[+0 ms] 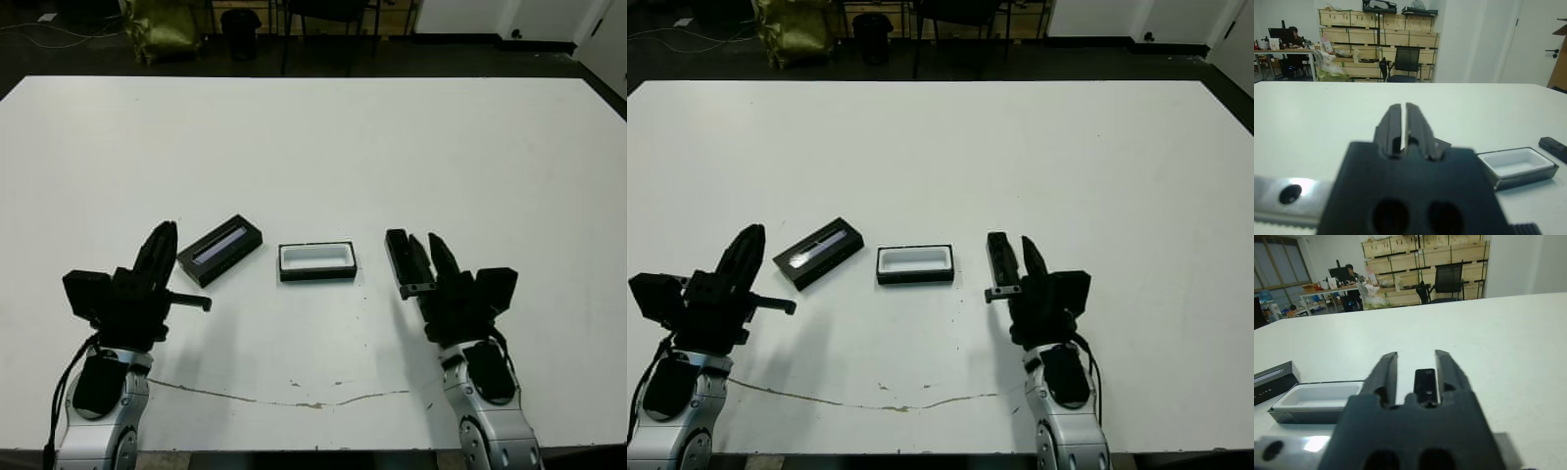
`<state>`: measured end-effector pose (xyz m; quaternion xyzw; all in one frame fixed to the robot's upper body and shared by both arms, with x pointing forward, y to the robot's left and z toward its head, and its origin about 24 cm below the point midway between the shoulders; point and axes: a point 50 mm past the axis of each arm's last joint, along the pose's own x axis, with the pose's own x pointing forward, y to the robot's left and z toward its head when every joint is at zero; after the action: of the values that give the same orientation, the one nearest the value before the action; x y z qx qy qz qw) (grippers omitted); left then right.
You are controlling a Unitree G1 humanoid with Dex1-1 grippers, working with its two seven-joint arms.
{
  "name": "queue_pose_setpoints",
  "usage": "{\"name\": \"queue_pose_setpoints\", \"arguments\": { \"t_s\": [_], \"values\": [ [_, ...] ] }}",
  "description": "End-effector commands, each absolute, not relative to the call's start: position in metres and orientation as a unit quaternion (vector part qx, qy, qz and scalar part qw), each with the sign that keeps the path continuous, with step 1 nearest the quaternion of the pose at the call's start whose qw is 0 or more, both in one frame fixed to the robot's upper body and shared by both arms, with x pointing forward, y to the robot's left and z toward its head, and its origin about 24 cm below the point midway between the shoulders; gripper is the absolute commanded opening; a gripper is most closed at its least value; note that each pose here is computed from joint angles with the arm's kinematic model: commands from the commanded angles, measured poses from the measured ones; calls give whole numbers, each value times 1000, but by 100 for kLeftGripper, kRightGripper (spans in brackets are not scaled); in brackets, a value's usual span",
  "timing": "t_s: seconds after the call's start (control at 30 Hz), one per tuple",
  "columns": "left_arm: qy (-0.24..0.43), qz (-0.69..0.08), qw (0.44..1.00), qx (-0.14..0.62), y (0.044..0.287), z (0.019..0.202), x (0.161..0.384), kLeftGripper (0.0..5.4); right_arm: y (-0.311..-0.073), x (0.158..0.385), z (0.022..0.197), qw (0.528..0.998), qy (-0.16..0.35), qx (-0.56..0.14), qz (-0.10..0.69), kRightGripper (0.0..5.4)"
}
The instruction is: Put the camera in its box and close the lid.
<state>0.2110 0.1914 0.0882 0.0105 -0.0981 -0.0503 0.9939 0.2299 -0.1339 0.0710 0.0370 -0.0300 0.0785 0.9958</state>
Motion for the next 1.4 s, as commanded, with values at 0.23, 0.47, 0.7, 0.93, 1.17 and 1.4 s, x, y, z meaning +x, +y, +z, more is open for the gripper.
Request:
{"name": "queue_pose_setpoints", "arguments": {
  "t_s": [0.23, 0.47, 0.7, 0.93, 1.17, 1.4],
  "values": [
    [-81, -51, 995, 8, 193, 81, 209, 0, -132, 228, 68, 997, 9, 39, 63, 365],
    [-82, -52, 995, 10, 193, 81, 209, 0, -132, 230, 66, 998, 16, 31, 50, 523],
    [-80, -51, 995, 9, 192, 81, 209, 0, -132, 236, 63, 998, 24, 22, 44, 538],
    [-79, -52, 995, 12, 192, 81, 209, 0, -127, 241, 62, 999, 32, 19, 32, 538],
    [-78, -55, 995, 11, 192, 80, 209, 0, -123, 245, 60, 999, 39, 18, 25, 538],
    [-70, -52, 996, 6, 190, 81, 208, 0, -122, 246, 57, 998, 63, 19, 25, 538]
  ]
}}
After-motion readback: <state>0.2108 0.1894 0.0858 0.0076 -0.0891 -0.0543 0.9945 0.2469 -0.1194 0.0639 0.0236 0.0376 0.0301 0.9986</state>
